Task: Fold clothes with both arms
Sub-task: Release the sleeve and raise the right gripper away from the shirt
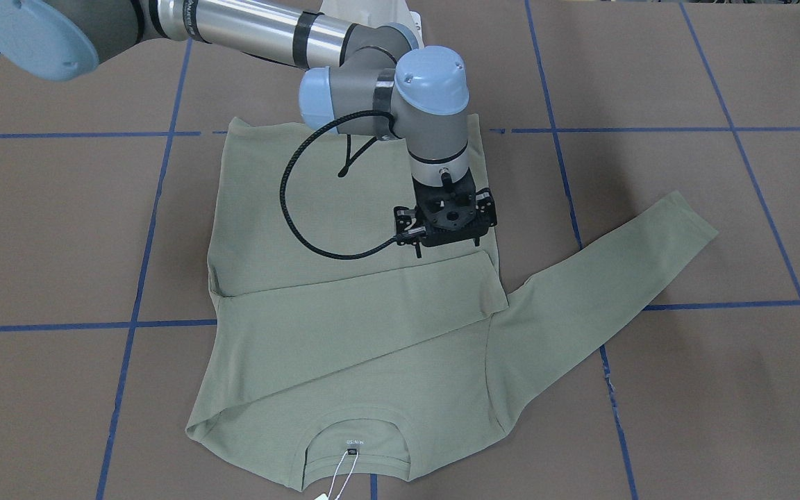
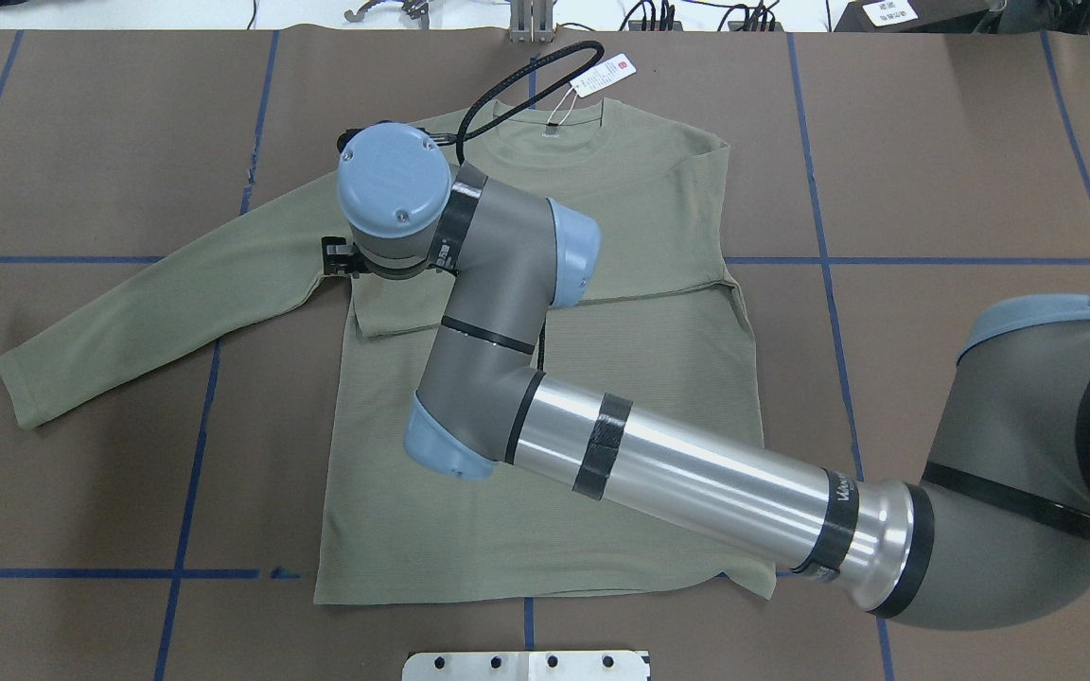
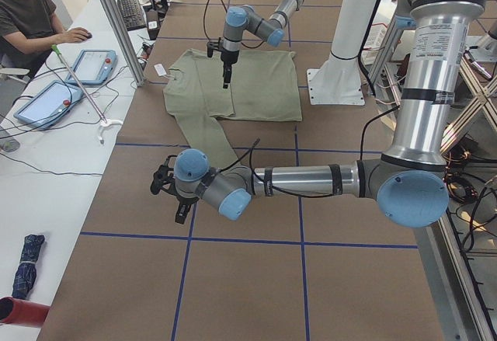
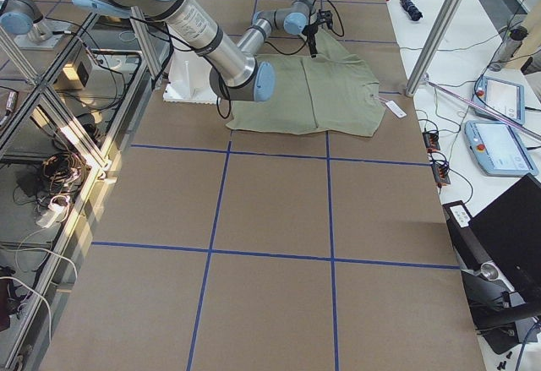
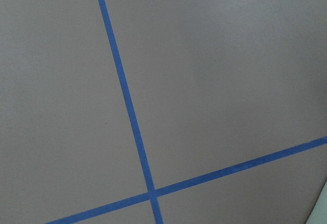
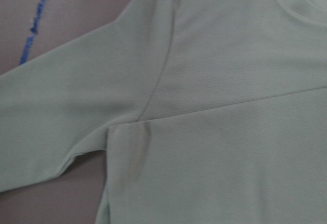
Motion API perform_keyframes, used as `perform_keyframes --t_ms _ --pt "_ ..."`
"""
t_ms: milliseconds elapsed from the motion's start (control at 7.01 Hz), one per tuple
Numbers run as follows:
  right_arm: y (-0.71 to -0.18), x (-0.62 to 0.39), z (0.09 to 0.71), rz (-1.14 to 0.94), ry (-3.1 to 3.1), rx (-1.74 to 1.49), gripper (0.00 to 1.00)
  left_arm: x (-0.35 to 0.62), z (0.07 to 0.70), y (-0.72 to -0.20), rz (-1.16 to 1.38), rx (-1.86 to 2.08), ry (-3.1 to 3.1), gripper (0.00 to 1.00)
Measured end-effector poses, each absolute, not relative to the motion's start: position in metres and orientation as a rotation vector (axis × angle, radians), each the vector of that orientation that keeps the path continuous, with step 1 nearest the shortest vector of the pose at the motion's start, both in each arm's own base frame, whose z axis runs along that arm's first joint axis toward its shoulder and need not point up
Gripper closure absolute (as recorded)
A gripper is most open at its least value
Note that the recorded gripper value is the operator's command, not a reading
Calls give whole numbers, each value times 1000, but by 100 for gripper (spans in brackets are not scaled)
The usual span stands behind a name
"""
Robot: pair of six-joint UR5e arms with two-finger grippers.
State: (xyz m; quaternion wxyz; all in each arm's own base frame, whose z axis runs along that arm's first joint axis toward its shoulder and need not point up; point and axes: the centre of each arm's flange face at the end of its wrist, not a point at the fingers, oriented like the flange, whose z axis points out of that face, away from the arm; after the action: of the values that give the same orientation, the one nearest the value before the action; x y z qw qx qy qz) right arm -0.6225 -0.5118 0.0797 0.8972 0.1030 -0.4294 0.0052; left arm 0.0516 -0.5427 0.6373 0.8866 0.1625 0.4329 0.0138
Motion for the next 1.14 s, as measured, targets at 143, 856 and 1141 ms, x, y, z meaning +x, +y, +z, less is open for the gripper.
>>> perform_keyframes --t_ms 143,856,1141 --pt "-519 -589 102 37 -838 164 0 77 645 -516 -29 350 931 0" --pt "-516 -393 272 -11 -775 45 0 197 598 -389 -294 220 948 0" --pt "-517 -340 319 -62 -769 23 0 225 594 -384 -358 208 843 0"
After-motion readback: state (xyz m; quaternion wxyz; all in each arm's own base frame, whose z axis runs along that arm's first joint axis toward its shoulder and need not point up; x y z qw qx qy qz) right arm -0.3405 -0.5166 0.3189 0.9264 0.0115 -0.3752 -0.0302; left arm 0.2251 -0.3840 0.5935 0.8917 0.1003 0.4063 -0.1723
